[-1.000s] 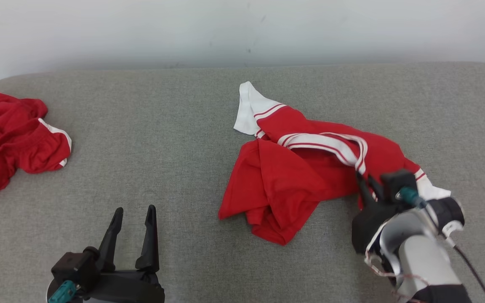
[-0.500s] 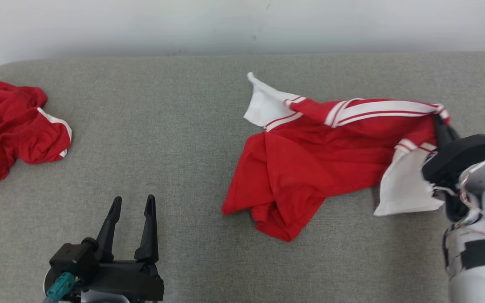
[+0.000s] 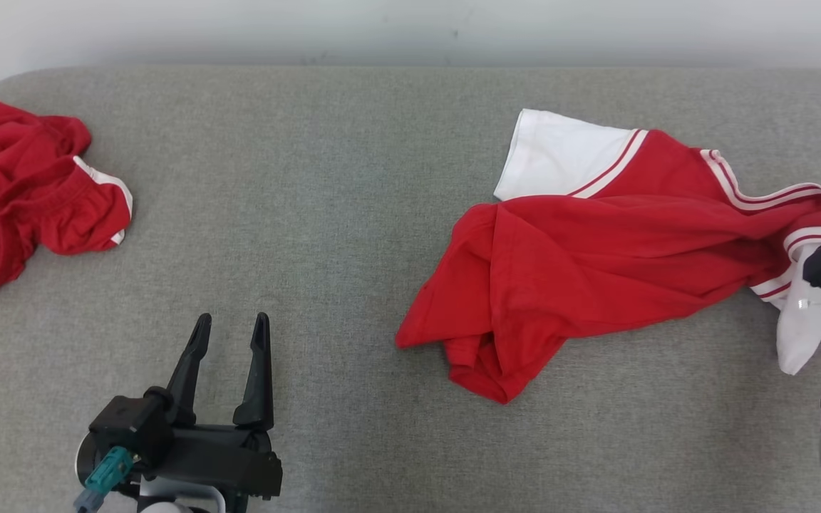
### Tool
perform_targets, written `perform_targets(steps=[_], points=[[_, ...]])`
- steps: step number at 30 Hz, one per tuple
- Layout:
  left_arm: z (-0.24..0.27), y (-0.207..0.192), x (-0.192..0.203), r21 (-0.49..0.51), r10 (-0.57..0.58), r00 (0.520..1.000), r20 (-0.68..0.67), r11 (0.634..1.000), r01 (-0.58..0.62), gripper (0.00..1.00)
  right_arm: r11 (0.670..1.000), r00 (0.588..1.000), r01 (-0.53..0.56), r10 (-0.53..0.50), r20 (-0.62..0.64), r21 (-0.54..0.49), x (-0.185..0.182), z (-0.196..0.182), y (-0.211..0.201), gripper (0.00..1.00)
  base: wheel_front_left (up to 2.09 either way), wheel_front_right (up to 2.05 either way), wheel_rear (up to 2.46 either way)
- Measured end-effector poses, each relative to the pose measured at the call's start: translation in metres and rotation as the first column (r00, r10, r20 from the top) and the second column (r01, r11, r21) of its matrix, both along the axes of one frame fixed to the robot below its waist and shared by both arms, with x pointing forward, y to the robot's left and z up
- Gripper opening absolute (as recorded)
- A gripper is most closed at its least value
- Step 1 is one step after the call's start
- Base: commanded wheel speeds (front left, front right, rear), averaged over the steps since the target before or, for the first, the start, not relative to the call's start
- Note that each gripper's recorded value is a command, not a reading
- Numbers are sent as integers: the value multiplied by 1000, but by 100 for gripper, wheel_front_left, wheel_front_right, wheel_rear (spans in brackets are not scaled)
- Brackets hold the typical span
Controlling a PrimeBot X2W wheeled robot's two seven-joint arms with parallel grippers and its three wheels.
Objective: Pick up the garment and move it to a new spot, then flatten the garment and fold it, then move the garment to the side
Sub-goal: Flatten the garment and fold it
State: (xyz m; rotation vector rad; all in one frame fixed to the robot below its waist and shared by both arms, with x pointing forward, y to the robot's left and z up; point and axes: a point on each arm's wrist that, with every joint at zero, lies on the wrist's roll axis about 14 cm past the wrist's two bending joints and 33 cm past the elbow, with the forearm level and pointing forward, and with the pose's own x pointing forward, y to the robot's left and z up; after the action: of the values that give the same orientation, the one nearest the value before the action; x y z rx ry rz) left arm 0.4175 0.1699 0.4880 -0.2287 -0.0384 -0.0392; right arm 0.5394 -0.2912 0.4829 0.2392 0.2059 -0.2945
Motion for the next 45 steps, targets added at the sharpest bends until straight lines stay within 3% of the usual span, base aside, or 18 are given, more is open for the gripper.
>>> perform_targets(steps=[7, 13, 20, 31, 45], points=[[6, -6, -4, 2, -14, 1000, 15, 1000, 14, 100, 968, 989, -111, 130, 71, -224, -16, 12, 21, 100, 0, 0, 0], [9, -8, -11, 7, -21, 1000, 23, 1000, 20, 100, 923, 960, -224, 264, 93, -313, -54, 6, 56, 100, 0, 0, 0], [15, -14, -19, 26, -39, 999, 38, 999, 38, 100, 891, 918, -306, 369, 143, -335, -106, 11, 93, 100, 0, 0, 0], [25, -11, -35, 36, -31, 997, 66, 999, 29, 100, 911, 904, -310, 371, 212, -271, -163, 16, 109, 100, 0, 0, 0], [17, 3, -45, 29, 15, 999, 39, 999, -16, 100, 925, 913, -305, 352, 206, -227, -169, 14, 107, 100, 0, 0, 0]])
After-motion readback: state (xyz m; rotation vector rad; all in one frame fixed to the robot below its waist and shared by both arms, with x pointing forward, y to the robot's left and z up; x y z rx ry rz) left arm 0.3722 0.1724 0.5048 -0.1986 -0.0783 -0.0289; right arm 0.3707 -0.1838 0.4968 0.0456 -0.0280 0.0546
